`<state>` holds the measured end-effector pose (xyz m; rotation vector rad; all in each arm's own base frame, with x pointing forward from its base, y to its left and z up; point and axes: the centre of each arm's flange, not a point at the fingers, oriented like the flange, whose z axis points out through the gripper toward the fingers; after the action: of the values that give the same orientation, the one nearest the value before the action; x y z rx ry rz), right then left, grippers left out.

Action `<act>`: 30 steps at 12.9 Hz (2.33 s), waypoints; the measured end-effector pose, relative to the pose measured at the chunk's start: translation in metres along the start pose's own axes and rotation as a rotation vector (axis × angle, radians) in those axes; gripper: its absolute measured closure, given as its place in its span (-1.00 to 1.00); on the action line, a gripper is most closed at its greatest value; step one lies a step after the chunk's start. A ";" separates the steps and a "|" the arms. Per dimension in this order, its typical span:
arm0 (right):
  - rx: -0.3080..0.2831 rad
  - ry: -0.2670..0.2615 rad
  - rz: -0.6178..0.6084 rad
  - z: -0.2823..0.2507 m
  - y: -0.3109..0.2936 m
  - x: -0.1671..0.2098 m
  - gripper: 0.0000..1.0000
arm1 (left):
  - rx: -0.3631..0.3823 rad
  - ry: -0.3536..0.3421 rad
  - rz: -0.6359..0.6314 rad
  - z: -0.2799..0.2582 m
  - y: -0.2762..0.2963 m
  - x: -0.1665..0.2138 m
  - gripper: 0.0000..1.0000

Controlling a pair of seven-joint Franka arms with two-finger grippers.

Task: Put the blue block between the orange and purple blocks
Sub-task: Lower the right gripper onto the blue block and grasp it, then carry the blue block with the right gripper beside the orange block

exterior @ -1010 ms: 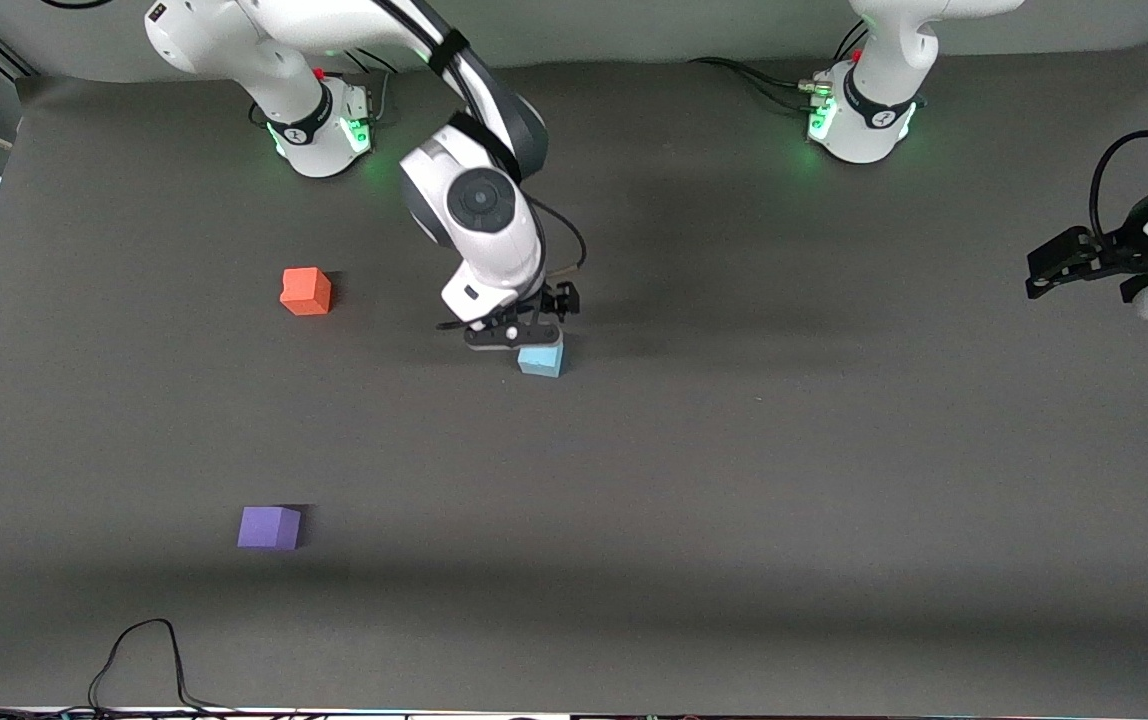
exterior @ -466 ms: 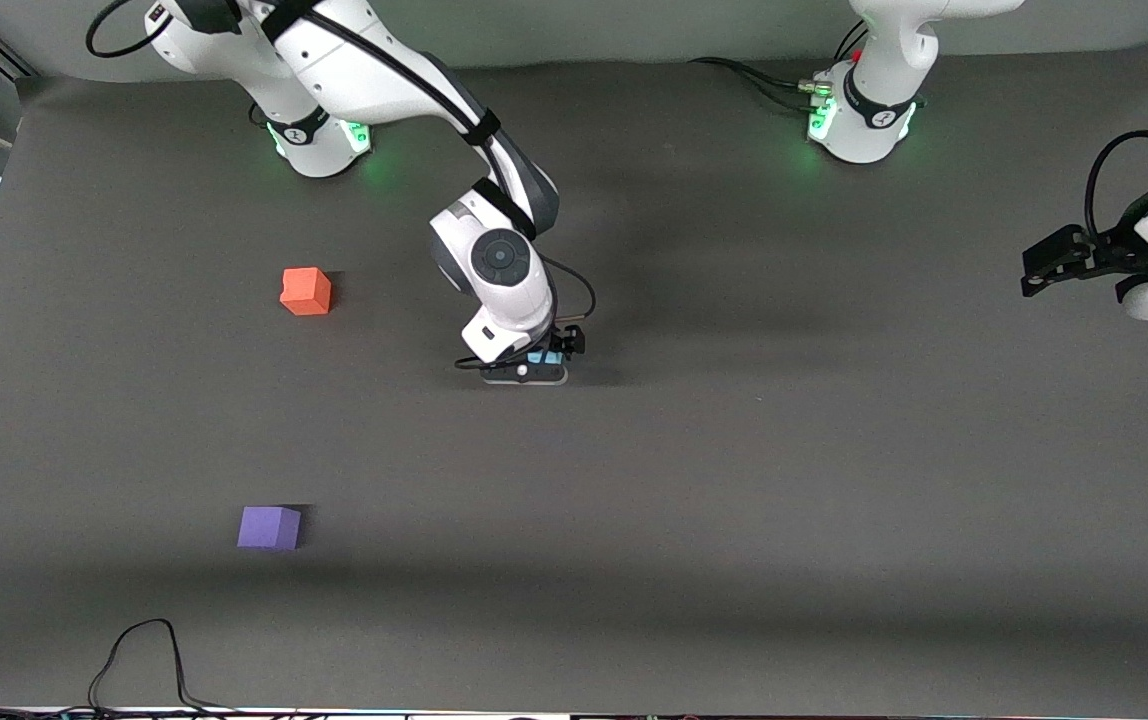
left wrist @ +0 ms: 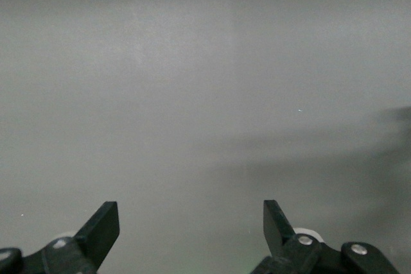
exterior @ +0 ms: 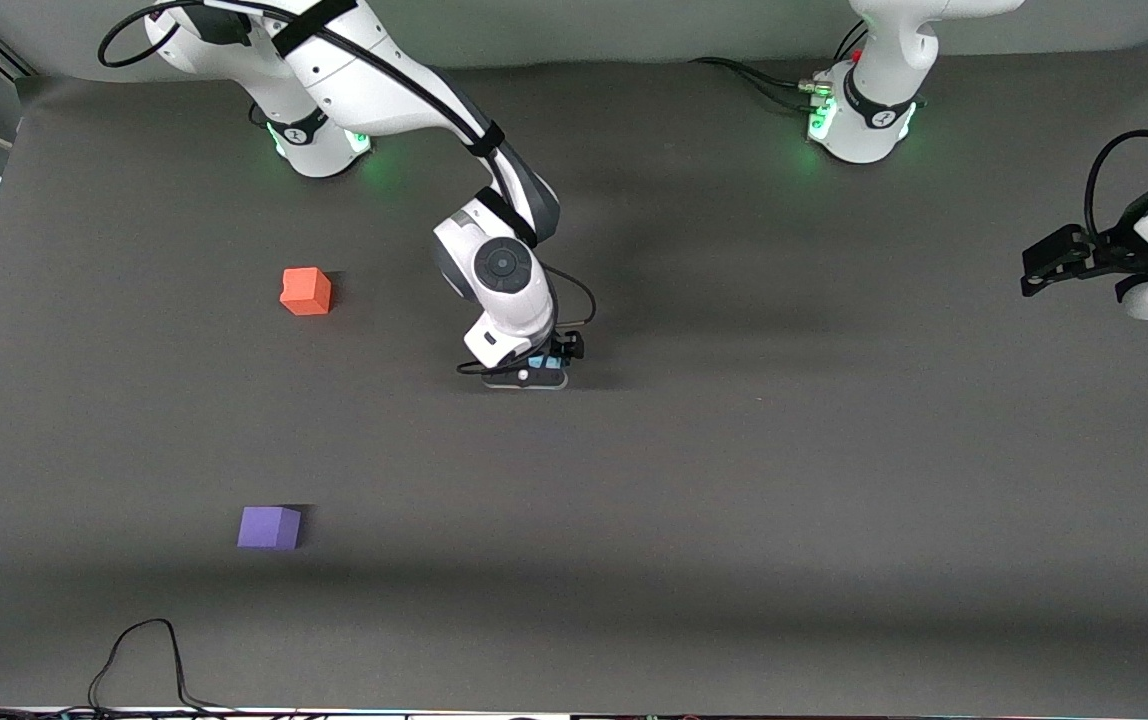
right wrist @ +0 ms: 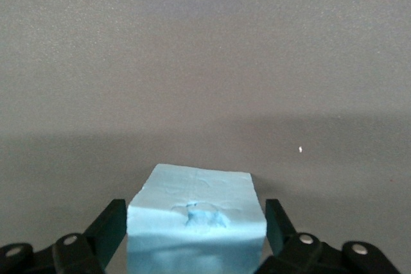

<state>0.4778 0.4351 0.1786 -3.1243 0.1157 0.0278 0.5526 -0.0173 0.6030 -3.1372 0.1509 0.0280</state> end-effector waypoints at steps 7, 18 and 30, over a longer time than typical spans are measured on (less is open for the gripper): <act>-0.015 -0.014 0.039 0.006 0.004 -0.005 -0.22 | 0.000 0.001 0.000 0.000 0.000 0.000 -1.00; -0.008 -0.033 0.084 -0.342 0.023 0.051 -0.22 | 0.000 0.004 -0.017 -0.002 -0.002 0.000 -1.00; 0.057 -0.058 0.092 -0.417 0.199 0.132 -0.22 | 0.000 0.004 -0.029 -0.002 -0.001 0.000 -1.00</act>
<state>0.6022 0.2199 0.5900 -3.0559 0.2540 0.1141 0.5530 -0.0159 0.6047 -3.1395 0.1054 0.0210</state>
